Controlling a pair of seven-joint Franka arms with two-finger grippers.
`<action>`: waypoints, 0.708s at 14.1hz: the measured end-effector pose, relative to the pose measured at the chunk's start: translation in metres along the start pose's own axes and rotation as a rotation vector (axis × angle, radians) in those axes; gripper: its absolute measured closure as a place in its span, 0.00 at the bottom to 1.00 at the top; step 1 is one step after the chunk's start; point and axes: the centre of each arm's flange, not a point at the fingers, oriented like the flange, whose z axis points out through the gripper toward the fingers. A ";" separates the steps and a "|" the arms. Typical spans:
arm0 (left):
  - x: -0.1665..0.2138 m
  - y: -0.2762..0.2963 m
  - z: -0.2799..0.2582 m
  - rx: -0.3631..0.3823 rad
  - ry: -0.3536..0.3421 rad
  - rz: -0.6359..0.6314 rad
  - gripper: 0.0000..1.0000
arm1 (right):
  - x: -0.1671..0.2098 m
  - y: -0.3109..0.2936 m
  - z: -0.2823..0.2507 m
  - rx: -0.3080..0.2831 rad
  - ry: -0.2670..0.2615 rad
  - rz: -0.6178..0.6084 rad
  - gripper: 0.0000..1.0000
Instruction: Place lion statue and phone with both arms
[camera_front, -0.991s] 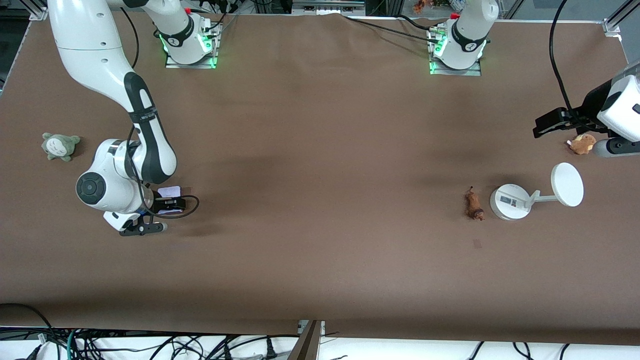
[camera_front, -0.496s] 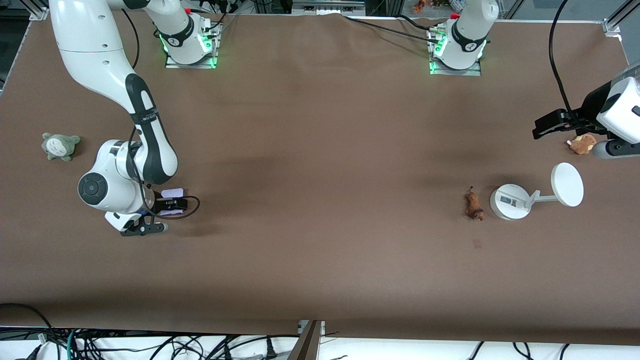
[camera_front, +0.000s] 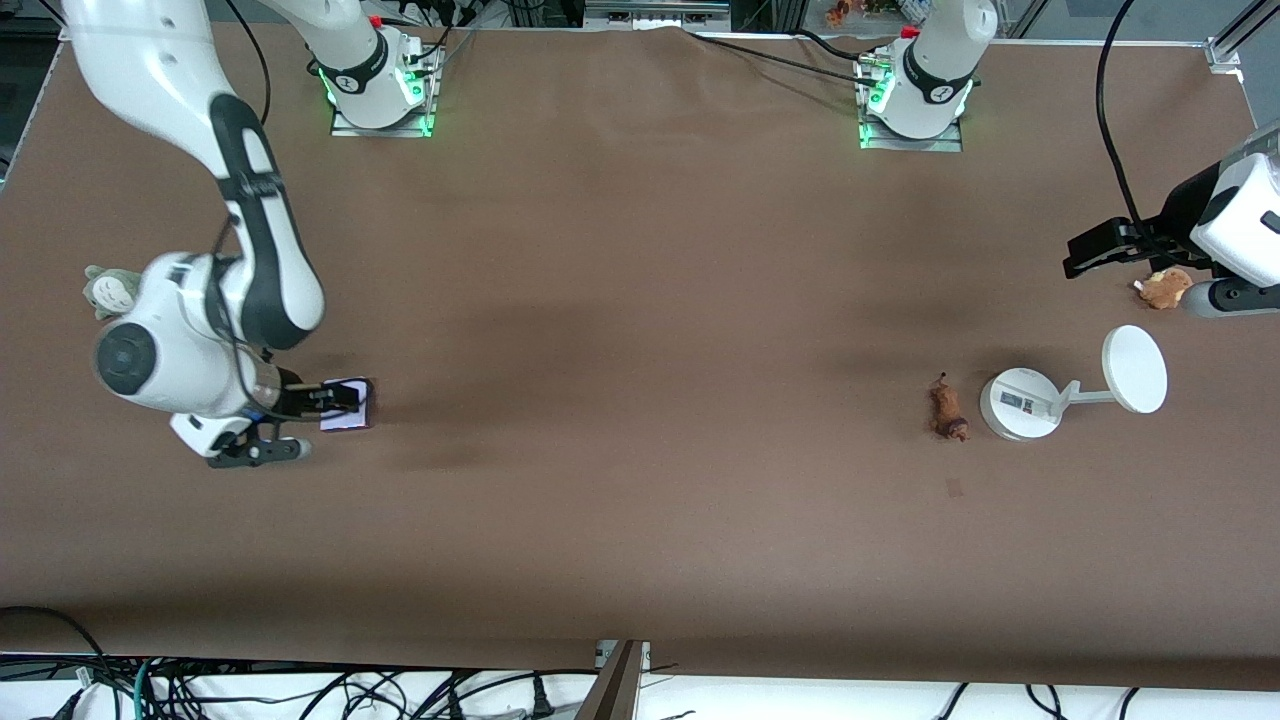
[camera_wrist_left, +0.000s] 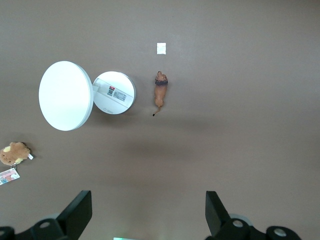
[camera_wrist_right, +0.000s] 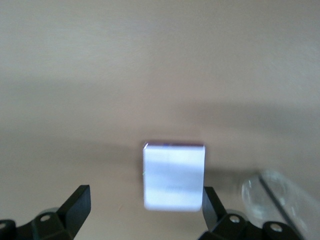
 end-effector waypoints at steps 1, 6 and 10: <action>0.000 0.000 0.000 0.000 0.000 0.000 0.00 | -0.007 -0.002 -0.029 0.007 -0.014 0.011 0.01; 0.000 0.000 0.000 0.000 0.000 0.000 0.00 | -0.060 -0.017 -0.194 -0.018 -0.105 0.065 0.01; 0.000 0.000 0.000 0.000 0.000 0.000 0.00 | -0.079 -0.035 -0.258 -0.021 -0.135 0.082 0.00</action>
